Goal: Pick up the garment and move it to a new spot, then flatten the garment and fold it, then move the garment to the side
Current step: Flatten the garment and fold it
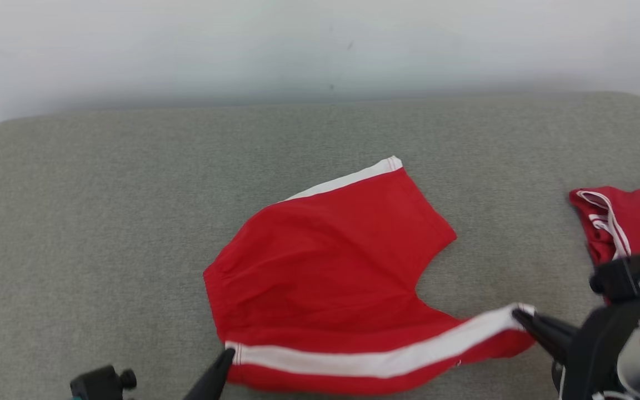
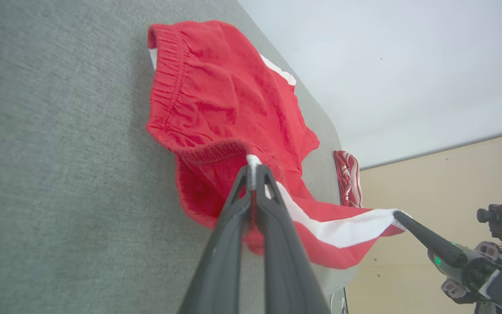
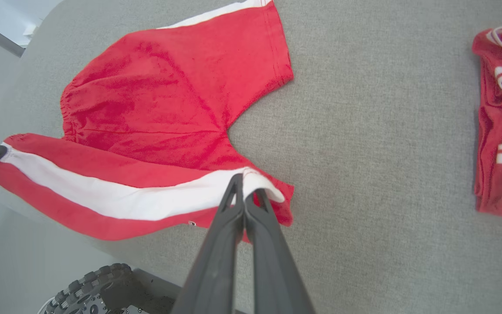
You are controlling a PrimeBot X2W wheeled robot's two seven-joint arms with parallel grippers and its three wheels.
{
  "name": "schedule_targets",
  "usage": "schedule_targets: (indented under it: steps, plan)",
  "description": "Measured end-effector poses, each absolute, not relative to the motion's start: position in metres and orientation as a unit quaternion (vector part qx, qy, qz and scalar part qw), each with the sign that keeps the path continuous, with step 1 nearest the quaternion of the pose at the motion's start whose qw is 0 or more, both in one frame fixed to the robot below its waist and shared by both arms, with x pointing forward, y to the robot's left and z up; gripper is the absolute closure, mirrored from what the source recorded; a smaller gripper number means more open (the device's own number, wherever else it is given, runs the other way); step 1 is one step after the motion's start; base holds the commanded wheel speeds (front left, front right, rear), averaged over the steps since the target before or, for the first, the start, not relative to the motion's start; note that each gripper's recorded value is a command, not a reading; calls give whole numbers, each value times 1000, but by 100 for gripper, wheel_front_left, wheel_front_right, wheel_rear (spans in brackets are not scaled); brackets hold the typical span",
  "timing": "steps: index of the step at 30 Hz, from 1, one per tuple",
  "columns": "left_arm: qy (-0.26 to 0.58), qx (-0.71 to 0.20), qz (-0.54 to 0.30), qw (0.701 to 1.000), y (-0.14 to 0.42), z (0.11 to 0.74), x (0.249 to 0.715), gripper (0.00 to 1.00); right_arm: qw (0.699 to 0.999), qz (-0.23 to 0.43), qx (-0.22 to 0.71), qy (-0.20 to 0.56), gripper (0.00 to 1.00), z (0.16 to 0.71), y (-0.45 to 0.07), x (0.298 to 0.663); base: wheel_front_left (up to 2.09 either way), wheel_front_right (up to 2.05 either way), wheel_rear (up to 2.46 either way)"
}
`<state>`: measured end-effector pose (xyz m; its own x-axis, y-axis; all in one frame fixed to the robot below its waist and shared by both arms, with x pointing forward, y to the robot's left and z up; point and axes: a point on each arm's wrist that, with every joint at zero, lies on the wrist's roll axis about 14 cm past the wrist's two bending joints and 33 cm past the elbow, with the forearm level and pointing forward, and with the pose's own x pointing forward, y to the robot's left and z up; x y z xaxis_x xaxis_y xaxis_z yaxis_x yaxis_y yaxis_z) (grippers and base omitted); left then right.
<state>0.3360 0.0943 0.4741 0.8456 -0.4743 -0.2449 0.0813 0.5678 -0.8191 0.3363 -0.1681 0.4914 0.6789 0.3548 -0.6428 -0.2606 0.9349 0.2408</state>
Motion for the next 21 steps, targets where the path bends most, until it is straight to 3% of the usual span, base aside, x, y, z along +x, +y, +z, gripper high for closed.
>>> schedule_targets:
  steps: [11,21]
  plan:
    - [136,-449,-147,871,105,503,403,100,939,185,47,286,100,520,-155,441,0,0,0]
    - [100,-462,-96,876,119,490,458,100,941,186,35,282,100,497,-139,519,0,0,0]
